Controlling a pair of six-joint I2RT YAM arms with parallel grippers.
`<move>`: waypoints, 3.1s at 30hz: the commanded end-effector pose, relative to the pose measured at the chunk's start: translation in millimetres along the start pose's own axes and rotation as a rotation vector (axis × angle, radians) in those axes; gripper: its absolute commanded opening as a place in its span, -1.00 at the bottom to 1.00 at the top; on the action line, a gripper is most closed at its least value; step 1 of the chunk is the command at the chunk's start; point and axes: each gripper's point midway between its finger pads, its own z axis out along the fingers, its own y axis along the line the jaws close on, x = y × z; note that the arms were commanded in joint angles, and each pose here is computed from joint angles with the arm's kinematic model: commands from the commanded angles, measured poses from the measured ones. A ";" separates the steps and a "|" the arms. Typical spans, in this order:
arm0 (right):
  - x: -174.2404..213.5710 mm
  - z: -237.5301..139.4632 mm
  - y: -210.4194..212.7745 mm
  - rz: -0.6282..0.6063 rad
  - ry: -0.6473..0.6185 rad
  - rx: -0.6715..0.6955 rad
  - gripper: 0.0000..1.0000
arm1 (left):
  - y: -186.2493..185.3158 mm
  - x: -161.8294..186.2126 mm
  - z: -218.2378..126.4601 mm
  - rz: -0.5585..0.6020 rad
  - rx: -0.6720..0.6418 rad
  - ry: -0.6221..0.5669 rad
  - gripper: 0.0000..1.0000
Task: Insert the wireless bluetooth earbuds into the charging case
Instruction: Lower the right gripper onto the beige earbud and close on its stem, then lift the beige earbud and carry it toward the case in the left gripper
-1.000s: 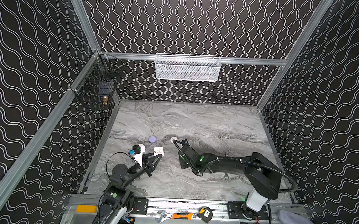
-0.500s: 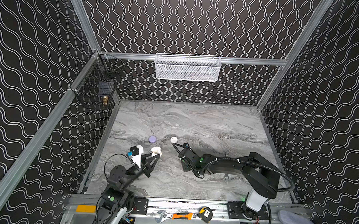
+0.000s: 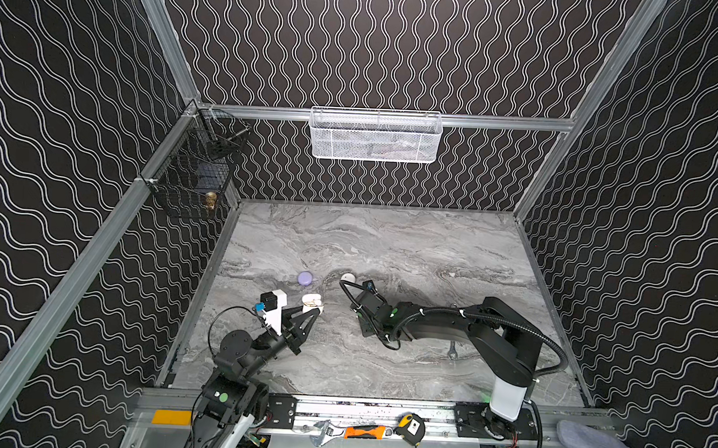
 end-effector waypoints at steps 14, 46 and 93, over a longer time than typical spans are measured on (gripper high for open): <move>-43.1 13.5 6.4 0.000 -0.028 0.031 -0.34 | 0.3 -10.6 -5.2 0.041 -0.029 -0.032 -1.00; -34.9 18.1 28.5 0.021 0.029 0.067 -0.10 | 2.3 -8.6 -6.2 0.032 -0.045 -0.017 -1.00; -15.8 19.1 28.3 0.055 0.053 0.043 -0.60 | 2.5 -9.1 -7.4 0.035 -0.053 -0.012 -1.00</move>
